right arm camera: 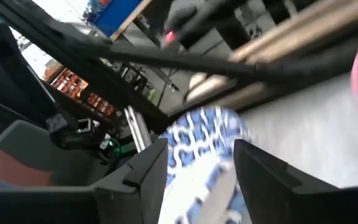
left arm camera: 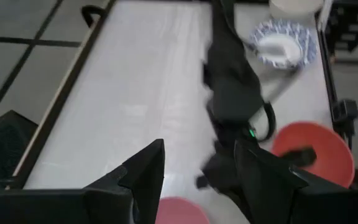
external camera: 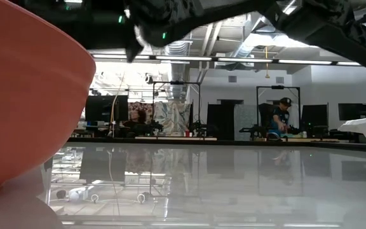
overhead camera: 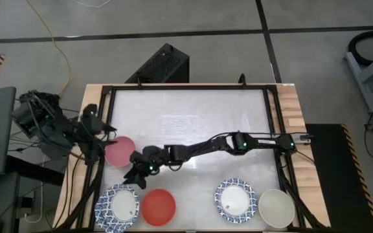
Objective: Nest bowls inside each other by size order
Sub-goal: Stack the white bowl onto the stacked white bowls
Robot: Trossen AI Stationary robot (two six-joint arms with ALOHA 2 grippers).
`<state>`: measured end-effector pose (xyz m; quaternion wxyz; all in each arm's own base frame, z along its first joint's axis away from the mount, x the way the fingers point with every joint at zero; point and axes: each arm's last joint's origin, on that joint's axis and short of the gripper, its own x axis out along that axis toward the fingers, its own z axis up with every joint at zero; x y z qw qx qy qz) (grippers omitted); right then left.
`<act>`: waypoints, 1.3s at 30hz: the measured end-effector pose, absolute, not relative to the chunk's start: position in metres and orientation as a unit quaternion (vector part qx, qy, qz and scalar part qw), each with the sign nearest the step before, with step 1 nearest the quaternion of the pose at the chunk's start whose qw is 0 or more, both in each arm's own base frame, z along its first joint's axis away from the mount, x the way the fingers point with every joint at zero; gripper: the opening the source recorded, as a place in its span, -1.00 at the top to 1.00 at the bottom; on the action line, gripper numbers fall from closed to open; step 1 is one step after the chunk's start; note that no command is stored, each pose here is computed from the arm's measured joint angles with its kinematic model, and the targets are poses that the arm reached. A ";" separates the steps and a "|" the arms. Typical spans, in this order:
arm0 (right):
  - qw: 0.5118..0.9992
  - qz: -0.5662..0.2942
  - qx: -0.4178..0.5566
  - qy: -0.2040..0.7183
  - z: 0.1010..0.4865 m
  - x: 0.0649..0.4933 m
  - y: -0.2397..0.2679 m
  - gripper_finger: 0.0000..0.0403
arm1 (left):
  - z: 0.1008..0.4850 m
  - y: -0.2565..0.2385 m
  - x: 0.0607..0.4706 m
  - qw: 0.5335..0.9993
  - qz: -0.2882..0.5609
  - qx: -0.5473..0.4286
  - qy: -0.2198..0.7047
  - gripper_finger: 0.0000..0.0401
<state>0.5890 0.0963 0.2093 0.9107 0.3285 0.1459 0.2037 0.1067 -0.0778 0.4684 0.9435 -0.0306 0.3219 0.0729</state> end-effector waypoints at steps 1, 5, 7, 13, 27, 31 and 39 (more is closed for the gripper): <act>0.915 0.204 0.318 0.141 0.219 0.587 0.093 0.02 | 0.467 -0.081 0.110 0.941 0.068 -0.026 0.330 0.10; 0.932 0.164 0.265 0.183 0.248 0.573 0.089 0.18 | 0.461 -0.093 0.121 0.933 0.057 -0.004 0.355 0.16; 0.940 0.137 0.223 0.220 0.256 0.563 0.094 0.32 | 0.458 -0.098 0.126 0.929 0.052 0.011 0.366 0.20; 0.940 0.154 0.169 0.253 0.256 0.552 0.120 0.90 | 0.456 -0.102 0.130 0.927 0.049 0.030 0.370 0.33; 0.930 0.185 0.184 0.258 0.234 0.554 0.130 0.96 | 0.457 -0.101 0.130 0.930 0.063 0.035 0.359 0.51; 0.922 0.172 0.192 0.290 0.233 0.549 0.127 0.96 | 0.454 -0.105 0.133 0.927 0.060 0.028 0.369 0.62; 0.925 0.116 0.113 0.343 0.322 0.492 0.105 0.97 | 0.447 -0.117 0.145 0.922 0.069 0.026 0.379 0.97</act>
